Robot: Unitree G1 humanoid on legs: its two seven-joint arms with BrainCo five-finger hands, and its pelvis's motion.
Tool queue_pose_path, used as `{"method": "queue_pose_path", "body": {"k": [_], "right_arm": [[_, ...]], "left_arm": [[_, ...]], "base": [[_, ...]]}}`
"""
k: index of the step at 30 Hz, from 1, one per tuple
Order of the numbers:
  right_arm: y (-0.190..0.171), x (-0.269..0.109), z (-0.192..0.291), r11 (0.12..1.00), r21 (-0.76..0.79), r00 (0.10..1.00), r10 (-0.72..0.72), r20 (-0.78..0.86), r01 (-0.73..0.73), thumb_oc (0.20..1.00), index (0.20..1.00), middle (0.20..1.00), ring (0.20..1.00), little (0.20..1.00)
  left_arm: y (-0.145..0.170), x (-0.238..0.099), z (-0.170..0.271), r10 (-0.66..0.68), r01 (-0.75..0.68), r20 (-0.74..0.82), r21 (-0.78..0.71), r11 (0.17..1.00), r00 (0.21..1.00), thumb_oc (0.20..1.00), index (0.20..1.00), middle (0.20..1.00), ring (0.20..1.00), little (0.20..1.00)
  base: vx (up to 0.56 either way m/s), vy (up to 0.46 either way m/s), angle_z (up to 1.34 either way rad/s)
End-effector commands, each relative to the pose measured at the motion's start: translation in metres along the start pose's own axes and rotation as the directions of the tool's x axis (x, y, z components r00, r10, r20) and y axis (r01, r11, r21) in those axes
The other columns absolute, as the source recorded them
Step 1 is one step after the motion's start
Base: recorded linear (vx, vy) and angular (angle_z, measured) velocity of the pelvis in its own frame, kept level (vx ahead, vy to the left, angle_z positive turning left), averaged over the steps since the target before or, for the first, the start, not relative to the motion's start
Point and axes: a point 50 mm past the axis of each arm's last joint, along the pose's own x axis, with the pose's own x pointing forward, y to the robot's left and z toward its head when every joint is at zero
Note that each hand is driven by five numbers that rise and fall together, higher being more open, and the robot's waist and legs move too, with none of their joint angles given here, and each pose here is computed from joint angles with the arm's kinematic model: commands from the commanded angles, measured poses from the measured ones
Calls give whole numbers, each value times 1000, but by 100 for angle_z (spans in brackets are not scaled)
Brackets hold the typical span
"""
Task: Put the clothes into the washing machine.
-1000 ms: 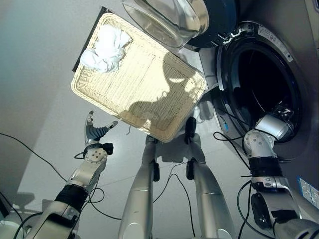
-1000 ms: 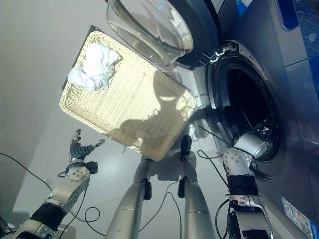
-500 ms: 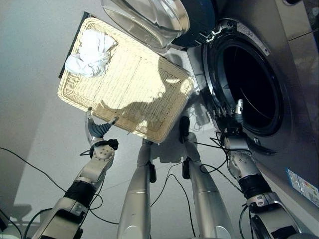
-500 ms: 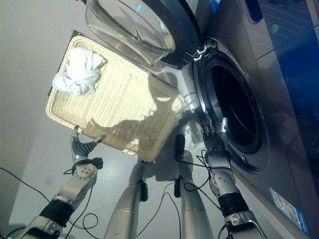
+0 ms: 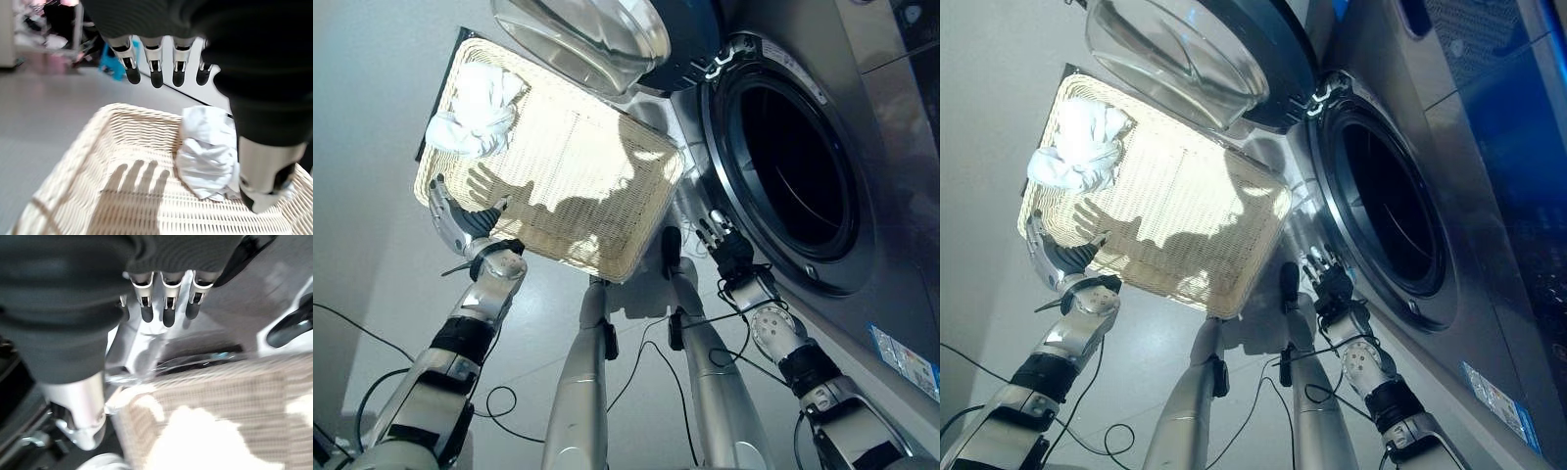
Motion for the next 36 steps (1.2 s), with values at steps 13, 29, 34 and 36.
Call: {"method": "queue_pose_path", "body": {"k": [13, 29, 34, 36], "right_arm": [[-3, -21, -34, 998, -22, 990, 62, -129, -66, 1000, 1000, 1000, 1000, 1000], [-23, -39, -32, 994, 23, 989, 105, -108, -104, 1000, 1000, 1000, 1000, 1000], [-24, -39, -27, 993, 18, 987, 121, -103, -120, 1000, 1000, 1000, 1000, 1000], [-23, -38, -27, 992, 15, 987, 124, -103, -123, 1000, 1000, 1000, 1000, 1000]], "left_arm": [[34, 51, 13, 167, -149, -34, 305, 941, 985, 1000, 1000, 1000, 1000, 1000], [85, 88, 27, 425, -394, 46, 477, 785, 904, 1000, 1000, 1000, 1000, 1000], [97, 98, 45, 474, -474, 128, 477, 741, 871, 1000, 1000, 1000, 1000, 1000], [99, 99, 51, 490, -500, 150, 458, 735, 859, 1000, 1000, 1000, 1000, 1000]], "base": [[34, 82, -4], [10, 24, 0], [6, 16, 1], [4, 1, 2]]}}
